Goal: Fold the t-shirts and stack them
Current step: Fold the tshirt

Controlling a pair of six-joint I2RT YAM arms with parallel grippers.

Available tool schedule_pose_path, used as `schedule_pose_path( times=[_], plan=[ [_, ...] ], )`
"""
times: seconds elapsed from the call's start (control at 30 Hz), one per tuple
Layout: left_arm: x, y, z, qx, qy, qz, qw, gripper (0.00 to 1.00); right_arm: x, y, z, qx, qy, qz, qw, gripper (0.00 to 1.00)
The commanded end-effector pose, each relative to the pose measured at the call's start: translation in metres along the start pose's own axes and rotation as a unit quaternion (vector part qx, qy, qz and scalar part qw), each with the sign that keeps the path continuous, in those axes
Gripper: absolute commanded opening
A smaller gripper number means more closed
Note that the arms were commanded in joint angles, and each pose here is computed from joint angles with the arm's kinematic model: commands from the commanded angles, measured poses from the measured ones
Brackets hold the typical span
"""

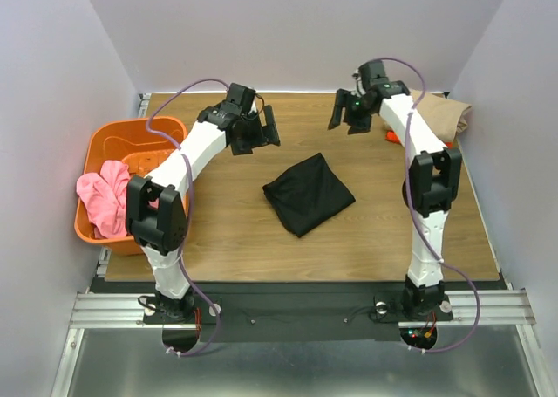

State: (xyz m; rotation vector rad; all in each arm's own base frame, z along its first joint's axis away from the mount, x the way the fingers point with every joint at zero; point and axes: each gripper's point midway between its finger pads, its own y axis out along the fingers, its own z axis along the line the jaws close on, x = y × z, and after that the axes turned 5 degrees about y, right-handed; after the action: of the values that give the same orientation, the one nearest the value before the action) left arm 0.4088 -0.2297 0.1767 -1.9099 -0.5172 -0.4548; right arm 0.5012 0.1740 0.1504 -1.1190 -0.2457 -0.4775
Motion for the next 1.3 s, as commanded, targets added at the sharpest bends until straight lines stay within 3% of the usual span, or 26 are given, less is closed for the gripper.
schedule_pose_path(
  times=[0.0,0.17,0.57,0.77,0.87,1.27],
  plan=[
    [-0.016,-0.016,0.01,0.028,0.006,0.009,1.0,0.98,0.014,-0.04,0.0,0.065,-0.038,-0.021,0.997,0.75],
    [-0.068,-0.011,0.007,0.011,0.014,0.053,0.998,0.98,-0.012,-0.045,-0.017,0.124,-0.04,0.012,0.991,0.75],
    [-0.139,-0.007,-0.022,-0.051,0.029,0.112,0.992,0.99,-0.084,-0.016,-0.039,0.172,-0.066,0.079,0.98,0.75],
    [-0.149,0.009,-0.025,-0.061,0.023,0.122,0.99,0.98,-0.1,-0.004,-0.039,0.204,-0.066,0.095,0.972,0.75],
    [-0.152,0.019,-0.024,-0.056,0.018,0.13,0.99,0.99,-0.108,0.003,-0.04,0.22,-0.065,0.107,0.967,0.81],
    [-0.169,0.05,-0.009,-0.033,0.017,0.147,0.988,0.98,-0.132,0.025,-0.054,0.221,-0.055,0.133,0.965,0.86]
  ],
)
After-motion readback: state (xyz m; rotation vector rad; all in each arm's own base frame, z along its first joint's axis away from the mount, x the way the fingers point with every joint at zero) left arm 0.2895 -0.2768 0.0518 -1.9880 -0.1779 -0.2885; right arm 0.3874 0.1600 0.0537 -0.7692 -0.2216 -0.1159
